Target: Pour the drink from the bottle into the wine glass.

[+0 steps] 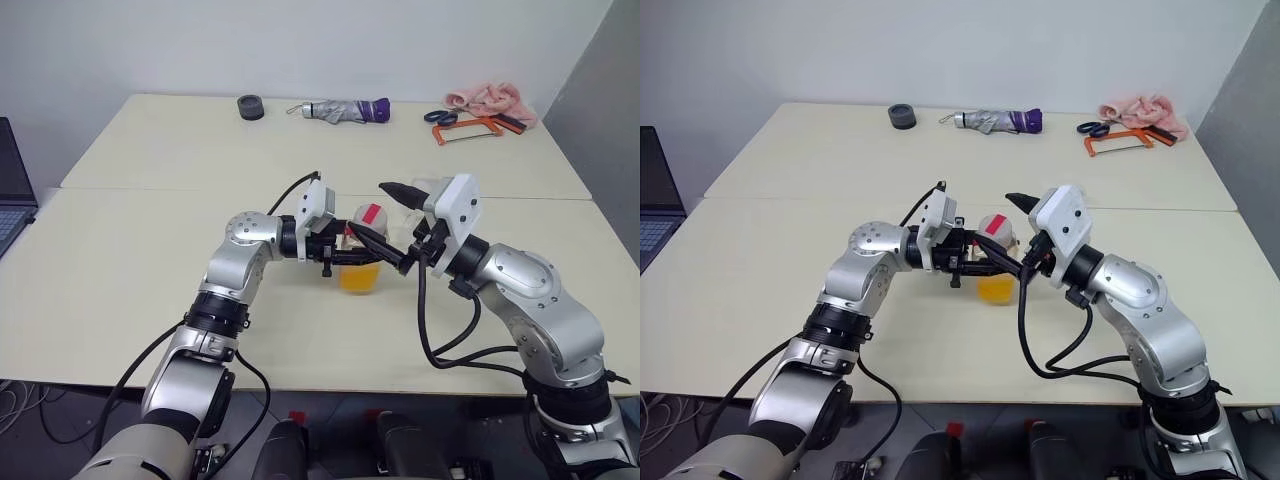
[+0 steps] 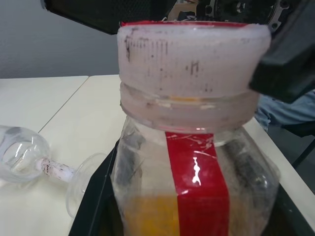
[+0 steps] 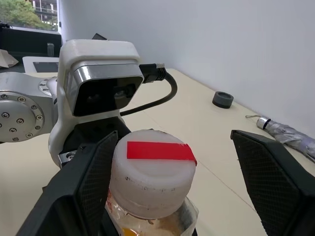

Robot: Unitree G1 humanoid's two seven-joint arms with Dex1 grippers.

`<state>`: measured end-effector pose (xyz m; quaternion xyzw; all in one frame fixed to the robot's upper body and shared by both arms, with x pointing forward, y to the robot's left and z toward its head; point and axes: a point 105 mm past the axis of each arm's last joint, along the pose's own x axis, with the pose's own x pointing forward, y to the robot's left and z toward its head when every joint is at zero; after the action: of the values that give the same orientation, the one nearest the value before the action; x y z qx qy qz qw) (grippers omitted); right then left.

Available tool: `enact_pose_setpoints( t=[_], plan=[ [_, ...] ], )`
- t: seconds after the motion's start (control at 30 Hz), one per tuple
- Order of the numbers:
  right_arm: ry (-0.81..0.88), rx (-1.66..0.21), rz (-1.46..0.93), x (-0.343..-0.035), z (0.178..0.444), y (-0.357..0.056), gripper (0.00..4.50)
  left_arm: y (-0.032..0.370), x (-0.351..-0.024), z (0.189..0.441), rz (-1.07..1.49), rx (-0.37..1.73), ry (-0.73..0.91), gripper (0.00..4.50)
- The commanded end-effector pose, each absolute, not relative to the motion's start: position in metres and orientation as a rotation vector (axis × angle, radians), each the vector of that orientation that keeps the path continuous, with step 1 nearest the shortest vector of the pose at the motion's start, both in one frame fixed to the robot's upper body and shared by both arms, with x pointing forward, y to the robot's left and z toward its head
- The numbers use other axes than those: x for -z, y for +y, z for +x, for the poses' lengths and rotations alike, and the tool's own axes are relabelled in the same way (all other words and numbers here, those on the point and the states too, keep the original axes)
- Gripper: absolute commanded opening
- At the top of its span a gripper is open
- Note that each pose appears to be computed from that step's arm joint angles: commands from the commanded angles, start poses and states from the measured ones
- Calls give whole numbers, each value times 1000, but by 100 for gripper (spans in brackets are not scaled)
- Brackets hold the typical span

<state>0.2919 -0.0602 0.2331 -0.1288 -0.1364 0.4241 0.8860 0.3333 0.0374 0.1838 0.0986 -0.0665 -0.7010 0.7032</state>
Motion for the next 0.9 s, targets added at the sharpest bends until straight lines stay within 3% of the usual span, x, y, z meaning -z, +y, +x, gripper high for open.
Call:
enact_pose_setpoints(
  t=[0.03, 0.63, 0.77, 0.9],
  plan=[
    [-313, -786, -280, -244, 295, -81, 392, 38, -198, 330, 257, 1570, -218, 174],
    [-249, -924, -236, -244, 267, -86, 392, 41, -196, 332, 266, 1564, -211, 172],
    [-229, -1017, -229, -245, 252, -77, 392, 42, -196, 332, 266, 1564, -210, 172],
    [-260, -998, -232, -249, 255, -66, 392, 41, -197, 332, 266, 1566, -211, 172]
  ],
)
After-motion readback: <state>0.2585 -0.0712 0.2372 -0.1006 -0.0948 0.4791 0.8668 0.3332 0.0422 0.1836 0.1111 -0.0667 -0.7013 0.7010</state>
